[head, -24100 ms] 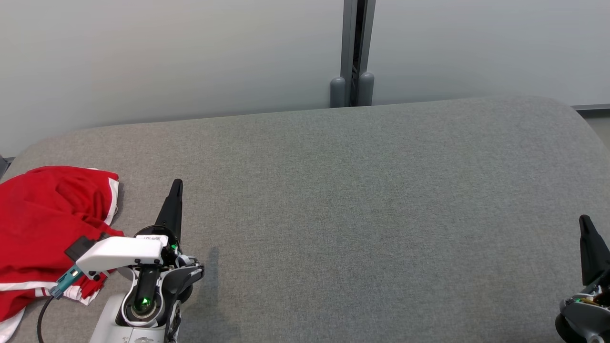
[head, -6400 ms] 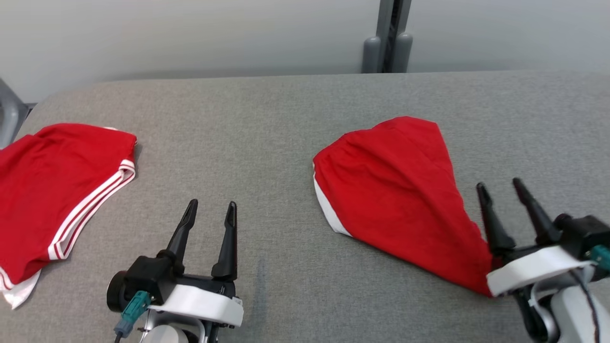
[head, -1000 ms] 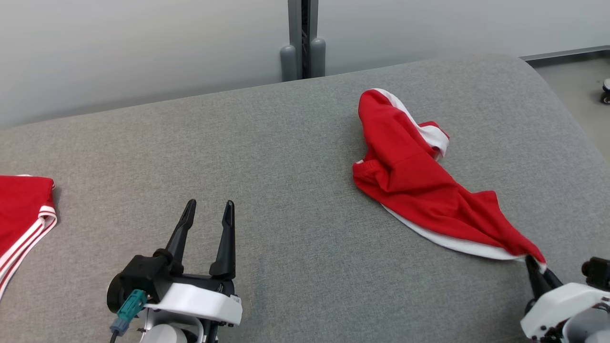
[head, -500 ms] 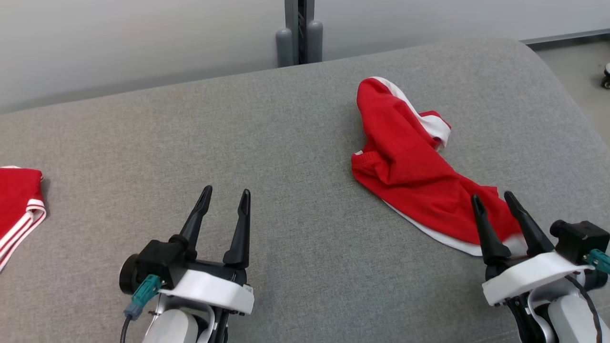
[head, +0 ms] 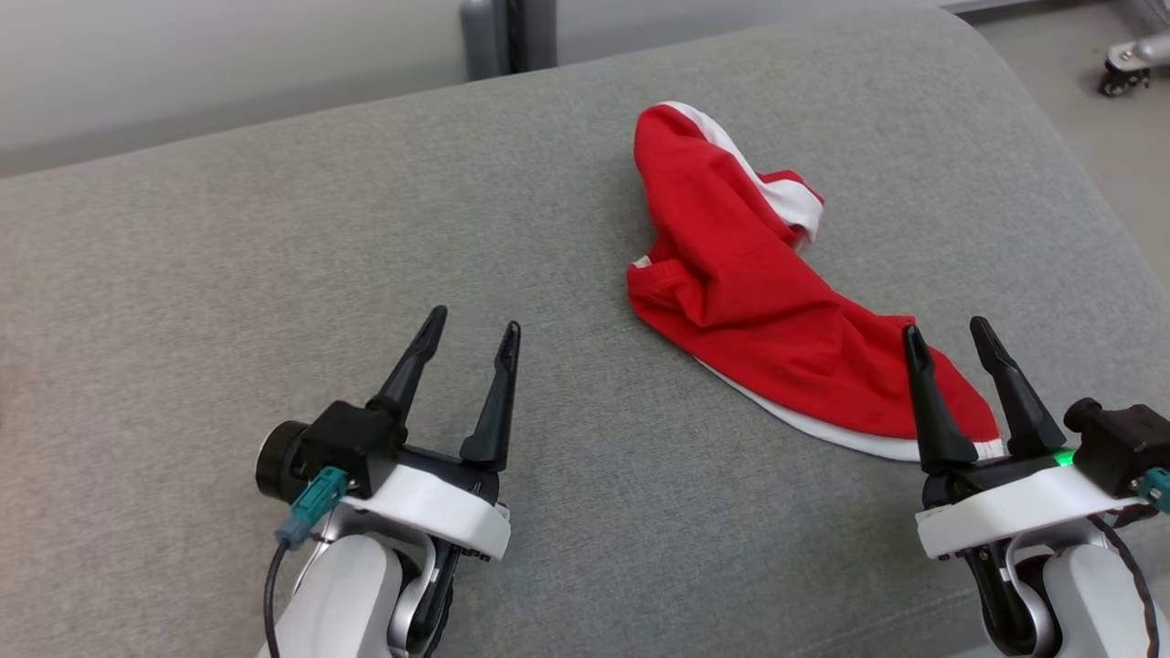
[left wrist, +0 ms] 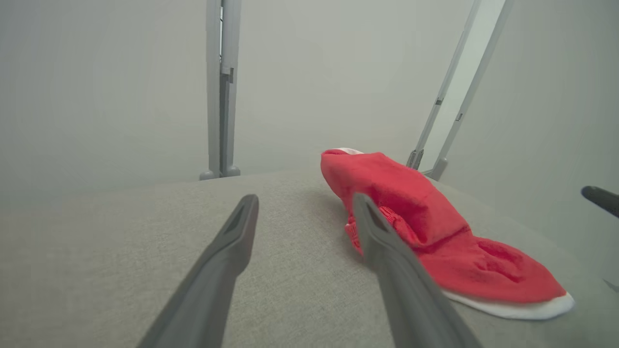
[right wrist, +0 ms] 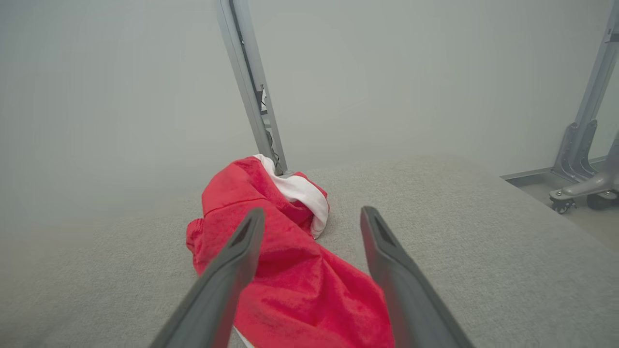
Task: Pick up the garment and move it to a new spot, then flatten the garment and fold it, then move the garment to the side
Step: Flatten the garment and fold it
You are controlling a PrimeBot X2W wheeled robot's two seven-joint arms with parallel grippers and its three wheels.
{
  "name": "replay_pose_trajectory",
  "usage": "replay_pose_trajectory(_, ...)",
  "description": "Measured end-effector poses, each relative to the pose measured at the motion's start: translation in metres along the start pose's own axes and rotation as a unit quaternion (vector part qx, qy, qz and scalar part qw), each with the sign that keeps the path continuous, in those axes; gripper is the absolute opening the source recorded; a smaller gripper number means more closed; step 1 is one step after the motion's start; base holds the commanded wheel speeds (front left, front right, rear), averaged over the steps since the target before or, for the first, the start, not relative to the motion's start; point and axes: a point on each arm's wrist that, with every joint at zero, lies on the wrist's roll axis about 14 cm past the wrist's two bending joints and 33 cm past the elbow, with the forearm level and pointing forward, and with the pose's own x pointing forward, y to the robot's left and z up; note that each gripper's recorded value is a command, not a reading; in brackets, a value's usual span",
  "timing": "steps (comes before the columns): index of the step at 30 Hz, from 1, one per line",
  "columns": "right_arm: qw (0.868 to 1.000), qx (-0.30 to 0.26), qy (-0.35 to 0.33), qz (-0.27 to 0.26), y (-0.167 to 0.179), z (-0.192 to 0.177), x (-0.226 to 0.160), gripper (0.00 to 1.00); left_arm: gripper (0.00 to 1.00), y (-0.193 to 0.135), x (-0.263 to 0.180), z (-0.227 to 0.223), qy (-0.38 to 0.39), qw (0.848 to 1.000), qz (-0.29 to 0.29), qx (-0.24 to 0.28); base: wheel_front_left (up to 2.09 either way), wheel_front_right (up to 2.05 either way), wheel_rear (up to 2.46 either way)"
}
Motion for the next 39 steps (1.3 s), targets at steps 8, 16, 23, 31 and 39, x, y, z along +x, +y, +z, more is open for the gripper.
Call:
replay_pose_trajectory(8, 0.999, 0.000, 0.018, -0.041, -0.021, -0.014, -0.008, 1.00, 1.00, -0.045, 0.030, -0.056, 0.080, 0.989, -0.120, 0.014, 0.00, 0.00, 0.00)
replay_pose_trajectory(16, 0.997, -0.004, 0.027, -0.071, -0.038, -0.020, -0.011, 1.00, 1.00, -0.077, 0.063, -0.087, 0.127, 0.970, -0.202, 0.041, 0.00, 0.00, 0.00)
replay_pose_trajectory(23, 0.996, -0.005, 0.028, -0.084, -0.043, -0.021, -0.011, 1.00, 1.00, -0.094, 0.083, -0.096, 0.140, 0.958, -0.242, 0.061, 0.00, 0.00, 0.00)
replay_pose_trajectory(31, 0.996, -0.007, 0.033, -0.088, -0.043, -0.025, -0.012, 1.00, 0.13, -0.100, 0.083, -0.117, 0.188, 0.944, -0.263, 0.072, 0.00, 0.00, 0.00)
replay_pose_trajectory(39, 0.997, -0.013, 0.026, -0.069, -0.034, -0.022, -0.004, 1.00, 0.00, -0.075, 0.084, -0.103, 0.184, 0.954, -0.228, 0.065, 0.00, 0.00, 0.00)
